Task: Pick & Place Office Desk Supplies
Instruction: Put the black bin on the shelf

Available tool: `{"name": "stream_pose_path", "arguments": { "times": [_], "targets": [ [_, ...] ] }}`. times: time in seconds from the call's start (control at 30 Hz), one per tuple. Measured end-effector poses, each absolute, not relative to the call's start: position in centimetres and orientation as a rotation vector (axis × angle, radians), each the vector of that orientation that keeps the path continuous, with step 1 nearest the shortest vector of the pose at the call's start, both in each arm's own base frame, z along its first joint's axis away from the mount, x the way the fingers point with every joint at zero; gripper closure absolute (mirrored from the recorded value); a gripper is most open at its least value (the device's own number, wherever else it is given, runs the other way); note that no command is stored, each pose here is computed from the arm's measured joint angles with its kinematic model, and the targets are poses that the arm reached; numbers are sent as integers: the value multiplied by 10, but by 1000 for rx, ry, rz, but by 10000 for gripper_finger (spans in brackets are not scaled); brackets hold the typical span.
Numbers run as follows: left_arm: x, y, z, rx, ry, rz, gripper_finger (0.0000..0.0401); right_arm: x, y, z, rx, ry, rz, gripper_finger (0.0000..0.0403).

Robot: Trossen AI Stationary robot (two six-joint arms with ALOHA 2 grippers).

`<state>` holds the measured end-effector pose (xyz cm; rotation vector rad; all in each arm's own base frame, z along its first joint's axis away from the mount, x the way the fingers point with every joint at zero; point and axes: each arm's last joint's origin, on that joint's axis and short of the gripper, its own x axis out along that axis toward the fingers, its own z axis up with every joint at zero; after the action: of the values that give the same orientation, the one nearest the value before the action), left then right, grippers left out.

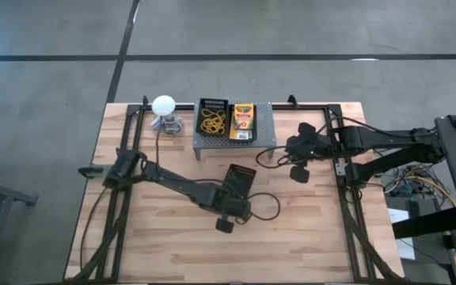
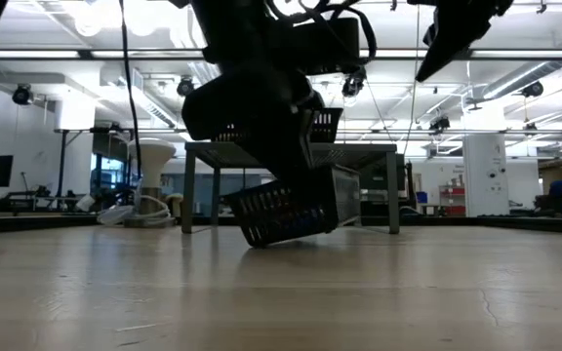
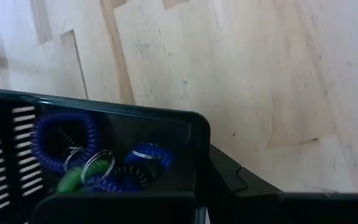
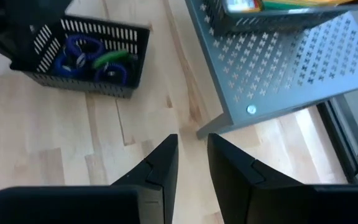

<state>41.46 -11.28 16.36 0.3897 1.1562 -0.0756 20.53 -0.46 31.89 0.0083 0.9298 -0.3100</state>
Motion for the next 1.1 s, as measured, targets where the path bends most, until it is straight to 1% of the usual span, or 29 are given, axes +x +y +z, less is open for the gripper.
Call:
{"name": "stream_pose_path", "arguments": {
  "times": [0.13,0.27,0.43,0.63,0.77,0.93,1.03,1.1],
  "targets": [
    [413,-112,171,332,1143,-42,387,204,-5,310,5,954,-310,318],
    [410,-108,191,210,1096,36,374,204,-5,304,3,965,-310,321],
    [406,-105,205,161,1072,70,330,207,-5,299,5,951,-310,321],
    [405,-105,208,151,1066,70,267,207,-5,298,6,948,-310,321],
    [394,-102,218,154,1129,84,240,208,-4,300,50,926,-310,321],
    [363,-94,244,59,1275,208,235,218,2,293,113,826,-216,321],
    [345,-93,256,-17,1275,320,236,230,12,283,147,726,-95,321],
    [333,-94,263,-50,1248,353,236,238,20,275,157,675,-26,321]
  ]
}}
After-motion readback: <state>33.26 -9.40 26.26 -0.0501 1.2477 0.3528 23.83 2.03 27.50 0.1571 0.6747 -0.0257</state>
